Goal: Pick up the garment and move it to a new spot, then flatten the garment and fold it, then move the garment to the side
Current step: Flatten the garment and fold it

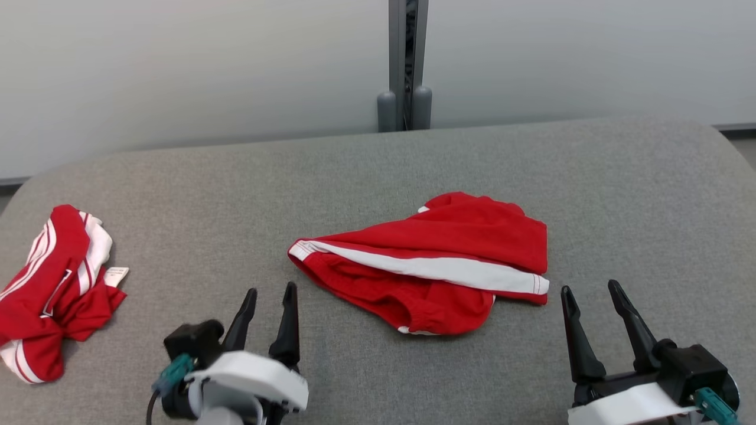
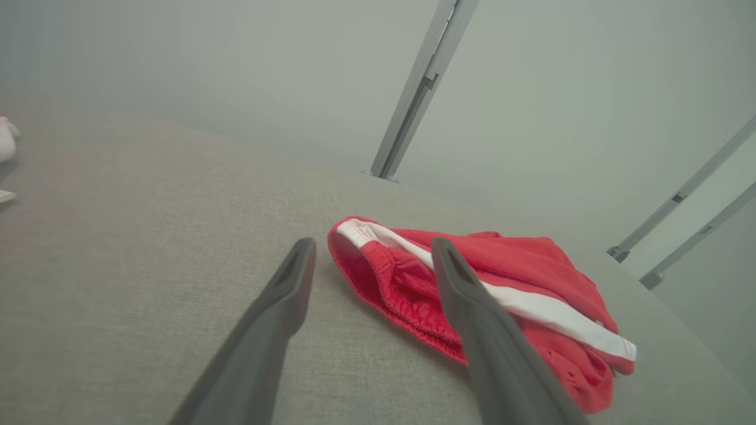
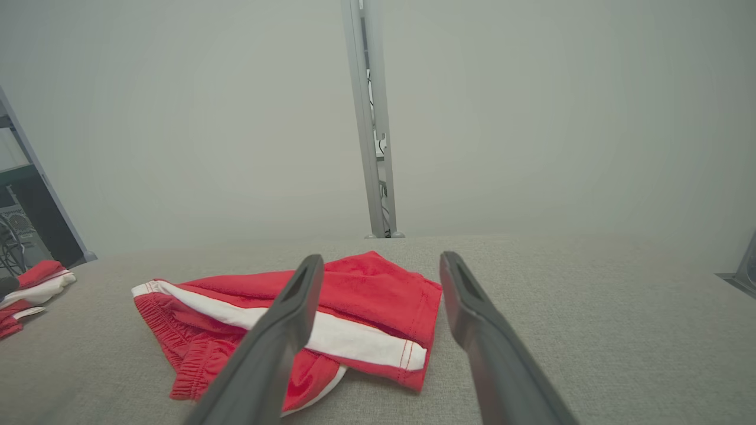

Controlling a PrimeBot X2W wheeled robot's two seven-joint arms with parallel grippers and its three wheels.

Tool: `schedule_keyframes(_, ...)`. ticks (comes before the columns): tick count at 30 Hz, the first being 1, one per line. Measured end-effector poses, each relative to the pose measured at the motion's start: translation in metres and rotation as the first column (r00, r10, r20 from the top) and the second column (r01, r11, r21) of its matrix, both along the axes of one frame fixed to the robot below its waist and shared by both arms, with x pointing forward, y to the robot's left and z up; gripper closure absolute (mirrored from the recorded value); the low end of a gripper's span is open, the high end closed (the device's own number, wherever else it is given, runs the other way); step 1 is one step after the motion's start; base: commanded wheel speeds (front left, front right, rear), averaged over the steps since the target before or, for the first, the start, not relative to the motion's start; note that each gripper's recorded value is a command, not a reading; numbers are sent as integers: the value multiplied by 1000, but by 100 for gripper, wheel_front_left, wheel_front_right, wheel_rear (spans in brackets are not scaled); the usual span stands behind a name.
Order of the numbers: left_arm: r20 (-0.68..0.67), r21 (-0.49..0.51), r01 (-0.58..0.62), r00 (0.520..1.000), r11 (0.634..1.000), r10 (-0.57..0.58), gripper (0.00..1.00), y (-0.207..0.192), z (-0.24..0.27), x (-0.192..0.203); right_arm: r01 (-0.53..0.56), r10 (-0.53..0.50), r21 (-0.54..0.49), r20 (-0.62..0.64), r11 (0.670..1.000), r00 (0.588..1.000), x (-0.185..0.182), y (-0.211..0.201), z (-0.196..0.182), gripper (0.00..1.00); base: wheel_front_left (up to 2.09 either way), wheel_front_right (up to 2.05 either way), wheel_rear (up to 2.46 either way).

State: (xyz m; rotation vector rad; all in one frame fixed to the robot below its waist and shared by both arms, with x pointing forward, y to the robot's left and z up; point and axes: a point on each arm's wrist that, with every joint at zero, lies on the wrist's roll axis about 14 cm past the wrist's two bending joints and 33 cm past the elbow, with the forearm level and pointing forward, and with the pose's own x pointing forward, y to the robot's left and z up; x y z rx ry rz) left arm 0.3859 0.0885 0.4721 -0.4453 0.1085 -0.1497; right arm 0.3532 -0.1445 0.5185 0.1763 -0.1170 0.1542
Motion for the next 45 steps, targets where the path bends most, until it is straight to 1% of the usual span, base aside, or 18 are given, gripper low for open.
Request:
schedule_keyframes(1, -33, -27, 17, 999, 999, -18, 0, -6, -6, 4, -3, 3, -4, -2, 1000, 1000, 2, 1, -1, 0, 0, 0, 0)
schedule_keyframes(4, -71, -51, 61, 995, 997, -65, 0, -21, -10, 24, -3, 3, -11, -4, 1000, 1000, 11, 1, -1, 0, 0, 0, 0)
schedule_keyframes(6, -84, -42, 85, 993, 995, -89, 0, -28, -14, 36, 5, -5, -18, -10, 1000, 1000, 17, -2, -4, 0, 0, 0, 0)
schedule_keyframes(9, -139, -22, 114, 983, 993, -116, 0, -36, -28, 48, 12, -13, -23, -25, 1000, 1000, 25, -5, -9, 0, 0, 0, 0)
schedule_keyframes(12, -208, -6, 114, 972, 993, -113, 0, -37, -45, 59, 11, -12, -30, -34, 999, 999, 32, -5, -13, 0, 0, 0, 0)
schedule_keyframes(17, -263, 0, 103, 960, 995, -99, 0, -39, -60, 74, 17, -19, -35, -45, 999, 999, 42, -8, -18, 0, 0, 0, 0)
schedule_keyframes(22, -302, 15, 121, 947, 993, -111, 0, -44, -70, 80, 21, -23, -41, -52, 999, 998, 45, -10, -21, 0, 0, 0, 0)
schedule_keyframes(23, -305, 19, 124, 946, 992, -113, 18, -45, -71, 80, 21, -23, -42, -54, 999, 998, 45, -11, -22, 0, 0, 0, 0)
schedule_keyframes(24, -302, 22, 124, 947, 992, -112, 51, -46, -70, 82, 21, -23, -42, -54, 999, 998, 45, -11, -22, 0, 0, 0, 0)
schedule_keyframes(25, -300, 23, 125, 947, 992, -112, 71, -46, -70, 83, 21, -23, -42, -54, 999, 998, 45, -11, -22, 0, 0, 0, 0)
schedule_keyframes(26, -298, 25, 124, 948, 992, -111, 99, -46, -70, 84, 20, -23, -43, -53, 999, 998, 45, -11, -21, 0, 0, 0, 0)
schedule_keyframes(32, -270, 23, 136, 955, 990, -124, 100, -50, -65, 84, 14, -16, -34, -66, 999, 998, 44, -9, -25, 0, 0, 0, 0)
schedule_keyframes(34, -256, 19, 138, 958, 990, -128, 100, -51, -62, 84, -5, 5, 5, -112, 1000, 994, 41, -2, -38, 0, 0, 0, 0)
schedule_keyframes(35, -238, 8, 144, 961, 990, -138, 100, -53, -58, 84, -15, 25, 58, -169, 998, 985, 37, 4, -55, 0, 0, 0, 0)
schedule_keyframes(36, -233, 5, 146, 962, 989, -140, 100, -53, -57, 84, -6, 20, 78, -181, 997, 983, 38, 2, -58, 0, 0, 0, 0)
schedule_keyframes(40, -218, 7, 146, 966, 989, -141, 100, -51, -56, 82, 14, 9, 108, -206, 994, 979, 53, -6, -65, 0, 0, 0, 0)
schedule_keyframes(43, -192, 8, 140, 972, 990, -136, 100, -48, -50, 83, 7, 24, 118, -259, 993, 965, 56, -5, -82, 0, 0, 0, 0)
schedule_keyframes(45, -177, 7, 133, 976, 991, -130, 100, -45, -46, 83, -16, 50, 121, -286, 992, 957, 59, 2, -90, 0, 0, 0, 0)
